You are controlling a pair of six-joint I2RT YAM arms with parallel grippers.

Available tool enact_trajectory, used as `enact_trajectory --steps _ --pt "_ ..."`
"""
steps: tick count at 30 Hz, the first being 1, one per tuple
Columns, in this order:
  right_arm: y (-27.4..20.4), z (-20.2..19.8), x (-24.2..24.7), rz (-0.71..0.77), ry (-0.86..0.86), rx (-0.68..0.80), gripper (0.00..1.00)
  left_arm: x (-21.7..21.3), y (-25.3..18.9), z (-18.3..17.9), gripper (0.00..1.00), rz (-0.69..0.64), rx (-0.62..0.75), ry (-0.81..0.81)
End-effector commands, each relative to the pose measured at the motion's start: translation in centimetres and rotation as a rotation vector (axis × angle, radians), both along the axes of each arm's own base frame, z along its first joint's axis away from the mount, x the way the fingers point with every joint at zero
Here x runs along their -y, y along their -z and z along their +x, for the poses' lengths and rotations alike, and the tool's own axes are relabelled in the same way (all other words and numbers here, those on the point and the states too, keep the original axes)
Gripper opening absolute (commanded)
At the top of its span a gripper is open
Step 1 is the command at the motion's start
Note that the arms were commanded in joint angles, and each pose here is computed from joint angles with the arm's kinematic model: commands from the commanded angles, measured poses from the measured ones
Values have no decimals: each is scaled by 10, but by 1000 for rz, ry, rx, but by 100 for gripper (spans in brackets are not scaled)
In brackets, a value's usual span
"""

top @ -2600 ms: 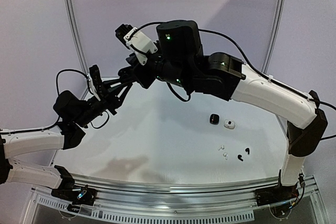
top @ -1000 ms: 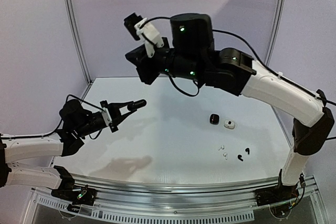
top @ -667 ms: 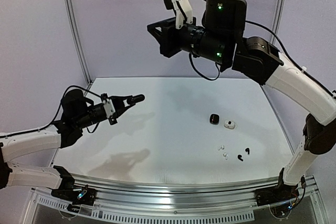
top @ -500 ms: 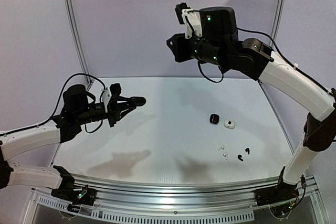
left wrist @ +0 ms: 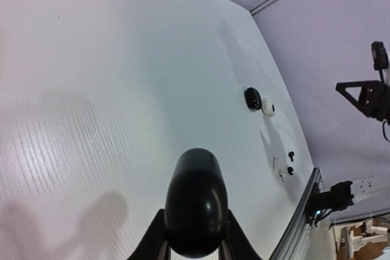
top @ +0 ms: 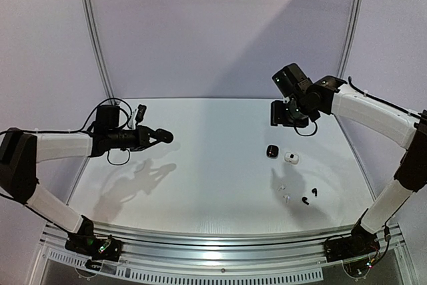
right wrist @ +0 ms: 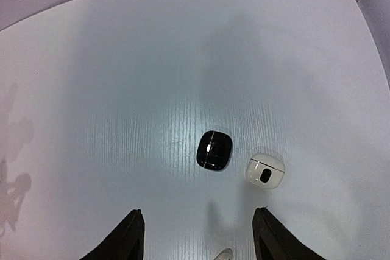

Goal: Insert the wireless bluetooth earbuds into the charging case

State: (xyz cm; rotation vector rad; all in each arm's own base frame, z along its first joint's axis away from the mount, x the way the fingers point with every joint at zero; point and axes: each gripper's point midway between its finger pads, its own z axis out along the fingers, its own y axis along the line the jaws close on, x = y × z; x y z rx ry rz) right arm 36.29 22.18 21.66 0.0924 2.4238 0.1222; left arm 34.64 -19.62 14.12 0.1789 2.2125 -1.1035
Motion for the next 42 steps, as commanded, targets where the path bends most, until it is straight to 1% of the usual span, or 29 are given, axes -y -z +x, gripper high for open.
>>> enact_trajectory --steps 1,3,7,11,14,15,17,19,21,23,25,26,29,33,39,41,42 --pt "30 2 15 9 43 -115 61 -4 10 18 0 -88 -180 -95" --pt "43 11 18 -10 40 -139 62 -1 17 22 0 -114 -224 -93" --pt "67 26 11 10 18 -181 62 4 47 20 0 -137 -332 -117" --pt "92 36 -6 16 -28 -231 62 7 73 13 0 -152 -401 -135" --pt "111 41 -7 -19 -32 -278 62 6 87 15 0 -152 -422 -157" --pt "114 43 -6 -29 -30 -285 64 6 90 17 0 -151 -416 -164" --pt "124 45 -4 -51 -27 -309 73 6 97 20 0 -142 -412 -184" --pt "133 47 -5 -56 -29 -331 75 5 108 18 6 -117 -419 -200" --pt "138 48 -6 -61 -23 -339 75 2 120 14 15 -66 -403 -211" --pt "143 50 -4 -67 -9 -345 75 -3 133 12 24 37 -353 -221" --pt "147 51 -2 -62 3 -353 75 -21 154 6 33 149 -381 -296" --pt "150 53 0 -57 11 -357 74 -27 160 3 37 171 -392 -318" --pt "156 55 2 -41 30 -368 73 -30 164 -5 45 174 -405 -326" --pt "164 58 3 -35 40 -380 73 -29 158 -1 59 188 -366 -333" --pt "175 62 8 -23 66 -397 72 -31 149 -1 72 228 -366 -322" --pt "178 63 7 -21 68 -396 72 -29 145 -4 81 220 -361 -305" --pt "180 65 6 -15 69 -395 72 -30 142 -4 89 221 -352 -308"
